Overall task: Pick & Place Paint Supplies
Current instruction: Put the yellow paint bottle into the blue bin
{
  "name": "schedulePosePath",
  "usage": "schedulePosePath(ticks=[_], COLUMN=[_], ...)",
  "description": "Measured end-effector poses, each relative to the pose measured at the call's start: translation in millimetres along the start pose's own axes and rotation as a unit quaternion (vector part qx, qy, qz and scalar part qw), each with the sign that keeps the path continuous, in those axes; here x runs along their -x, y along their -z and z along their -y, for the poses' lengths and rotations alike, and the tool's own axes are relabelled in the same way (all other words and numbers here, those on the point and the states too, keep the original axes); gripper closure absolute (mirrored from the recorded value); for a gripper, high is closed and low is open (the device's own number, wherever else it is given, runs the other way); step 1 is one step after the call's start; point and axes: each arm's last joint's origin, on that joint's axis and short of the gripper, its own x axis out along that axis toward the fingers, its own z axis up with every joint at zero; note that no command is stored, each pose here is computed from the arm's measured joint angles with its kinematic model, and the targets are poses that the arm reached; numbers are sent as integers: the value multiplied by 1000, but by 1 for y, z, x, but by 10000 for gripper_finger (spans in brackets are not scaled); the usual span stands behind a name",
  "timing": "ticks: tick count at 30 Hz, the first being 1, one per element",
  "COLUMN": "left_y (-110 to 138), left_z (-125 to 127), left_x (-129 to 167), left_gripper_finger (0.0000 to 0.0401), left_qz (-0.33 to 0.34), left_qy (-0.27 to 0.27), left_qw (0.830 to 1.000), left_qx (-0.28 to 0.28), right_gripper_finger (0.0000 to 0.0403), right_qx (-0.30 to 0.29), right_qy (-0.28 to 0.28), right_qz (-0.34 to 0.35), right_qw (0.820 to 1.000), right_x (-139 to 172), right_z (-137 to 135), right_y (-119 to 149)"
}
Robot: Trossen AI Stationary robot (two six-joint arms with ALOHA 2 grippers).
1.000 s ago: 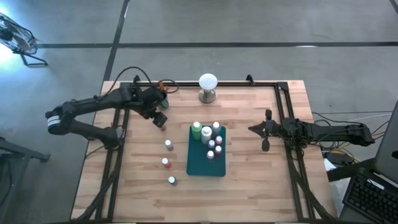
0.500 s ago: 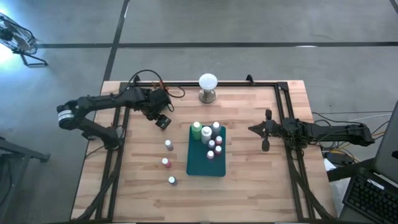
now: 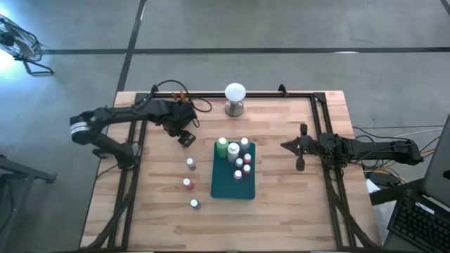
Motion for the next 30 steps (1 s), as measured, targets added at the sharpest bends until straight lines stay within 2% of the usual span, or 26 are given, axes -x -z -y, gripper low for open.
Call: schedulePosePath(ticks=[17,30], left_y=[-3,-3], left_z=[2,2], left_x=[-9,-9], left_gripper_finger=[170,267], left_qz=[-17,-17], left_qy=[-4,-4], left_qw=[1000,1000], left_qx=[-8,-9], right_gripper_finger=[394,394], right_qx=[6,1], right_qy=[0,0], right_qz=[0,0], right_qw=[1000,1000], right_x=[0,0], right_z=[0,0], right_y=[0,0])
